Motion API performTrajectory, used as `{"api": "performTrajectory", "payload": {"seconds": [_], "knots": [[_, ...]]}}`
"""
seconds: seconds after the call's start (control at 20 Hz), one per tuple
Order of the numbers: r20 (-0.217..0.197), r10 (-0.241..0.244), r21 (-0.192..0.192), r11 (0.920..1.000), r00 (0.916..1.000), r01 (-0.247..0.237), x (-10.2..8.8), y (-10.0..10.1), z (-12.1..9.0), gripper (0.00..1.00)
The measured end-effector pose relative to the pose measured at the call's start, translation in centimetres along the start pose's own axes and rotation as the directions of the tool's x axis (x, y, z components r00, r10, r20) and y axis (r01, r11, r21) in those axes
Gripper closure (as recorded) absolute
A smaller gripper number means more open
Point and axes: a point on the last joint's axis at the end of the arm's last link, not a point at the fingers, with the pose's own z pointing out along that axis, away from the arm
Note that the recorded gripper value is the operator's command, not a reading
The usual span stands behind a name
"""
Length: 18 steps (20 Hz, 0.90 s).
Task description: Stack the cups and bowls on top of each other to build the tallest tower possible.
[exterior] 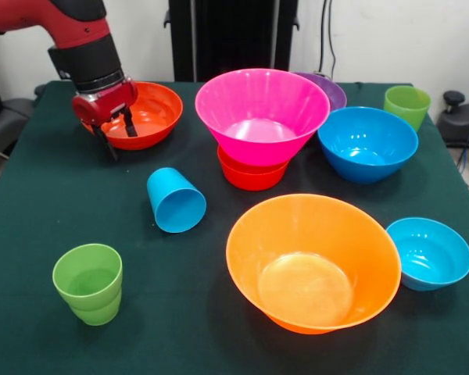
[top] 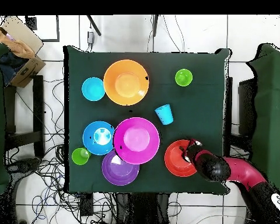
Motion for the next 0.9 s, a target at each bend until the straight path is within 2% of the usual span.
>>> {"api": "performTrajectory", "payload": {"seconds": [0.55,0.6,0.9], "knots": [[0.007,0.004,0.001,1.0000,1.0000,-0.004,0.01,-0.02,0.02,0.00],[0.011,0.007,0.002,1.0000,0.9999,-0.007,0.02,-0.06,0.04,1.00],[0.012,0.007,0.003,1.0000,0.9999,-0.007,0.02,-0.11,0.04,1.00]]}}
